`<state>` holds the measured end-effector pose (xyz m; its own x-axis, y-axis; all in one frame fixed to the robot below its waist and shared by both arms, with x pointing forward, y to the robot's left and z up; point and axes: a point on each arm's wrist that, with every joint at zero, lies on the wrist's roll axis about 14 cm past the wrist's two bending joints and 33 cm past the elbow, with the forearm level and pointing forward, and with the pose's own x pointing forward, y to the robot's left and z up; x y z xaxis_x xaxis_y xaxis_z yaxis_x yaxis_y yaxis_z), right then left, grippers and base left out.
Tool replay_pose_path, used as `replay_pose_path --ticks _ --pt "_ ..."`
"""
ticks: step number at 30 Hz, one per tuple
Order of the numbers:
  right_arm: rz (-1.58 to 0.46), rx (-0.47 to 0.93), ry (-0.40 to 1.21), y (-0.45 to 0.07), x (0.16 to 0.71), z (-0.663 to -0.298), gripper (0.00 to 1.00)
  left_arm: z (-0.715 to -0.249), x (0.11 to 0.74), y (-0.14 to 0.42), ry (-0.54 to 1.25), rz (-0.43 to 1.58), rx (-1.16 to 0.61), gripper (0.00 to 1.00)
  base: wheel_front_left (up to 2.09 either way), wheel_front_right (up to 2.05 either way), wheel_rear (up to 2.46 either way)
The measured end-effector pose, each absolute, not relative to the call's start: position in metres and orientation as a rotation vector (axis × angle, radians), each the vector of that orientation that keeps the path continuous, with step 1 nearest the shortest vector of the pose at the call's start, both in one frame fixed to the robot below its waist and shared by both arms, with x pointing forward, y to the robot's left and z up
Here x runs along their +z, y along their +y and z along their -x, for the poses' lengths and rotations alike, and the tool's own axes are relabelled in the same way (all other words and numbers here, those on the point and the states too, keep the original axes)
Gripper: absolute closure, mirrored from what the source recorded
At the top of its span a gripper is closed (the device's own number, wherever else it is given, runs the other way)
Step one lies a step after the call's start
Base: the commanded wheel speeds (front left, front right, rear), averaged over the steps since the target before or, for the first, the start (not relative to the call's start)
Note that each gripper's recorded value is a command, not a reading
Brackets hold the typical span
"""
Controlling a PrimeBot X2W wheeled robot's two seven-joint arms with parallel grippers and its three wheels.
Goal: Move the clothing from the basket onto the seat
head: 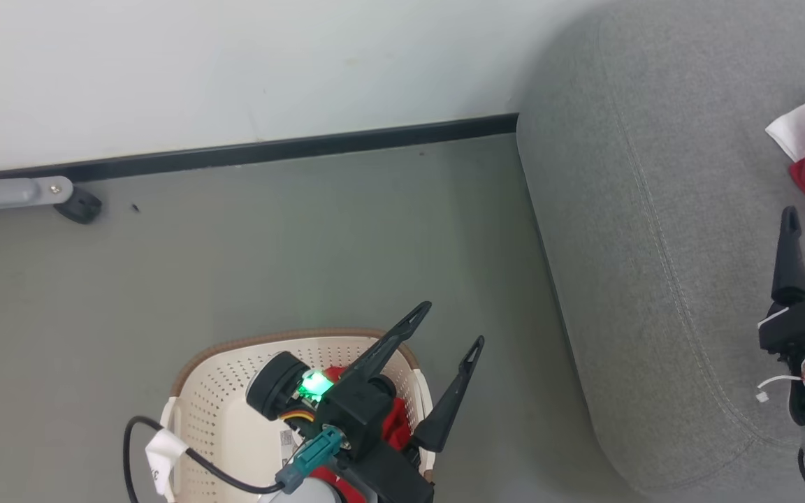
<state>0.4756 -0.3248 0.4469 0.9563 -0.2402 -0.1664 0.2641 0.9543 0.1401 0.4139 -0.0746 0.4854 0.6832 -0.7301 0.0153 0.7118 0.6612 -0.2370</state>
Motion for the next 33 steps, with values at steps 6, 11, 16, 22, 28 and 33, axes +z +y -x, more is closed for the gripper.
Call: replay_pose_path --ticks 6,11,16,22,28,33 --pt "-0.146 -0.152 0.095 -0.289 0.463 -0.481 0.0 -0.415 0.487 -0.053 0.083 0.233 -0.721 0.0 0.0 0.0 0.0" --pt "-0.128 -0.061 0.058 -0.256 0.475 -0.482 0.0 -0.42 0.487 -0.024 0.074 0.227 -0.613 0.0 0.0 0.0 0.0" --pt "-0.138 0.022 0.035 -0.222 0.481 -0.474 0.0 -0.421 0.485 0.009 0.076 0.212 -0.5 0.0 0.0 0.0 0.0" --pt "-0.127 0.1 0.028 -0.193 0.483 -0.456 0.0 -0.415 0.485 0.037 0.07 0.21 -0.396 0.0 0.0 0.0 0.0" --pt "-0.122 0.154 0.023 -0.173 0.484 -0.439 0.0 -0.407 0.482 0.069 0.076 0.228 -0.29 0.0 0.0 0.0 0.0" --pt "-0.134 0.162 0.023 -0.168 0.483 -0.426 0.0 -0.4 0.481 0.081 0.077 0.23 -0.253 0.0 0.0 0.0 0.0"
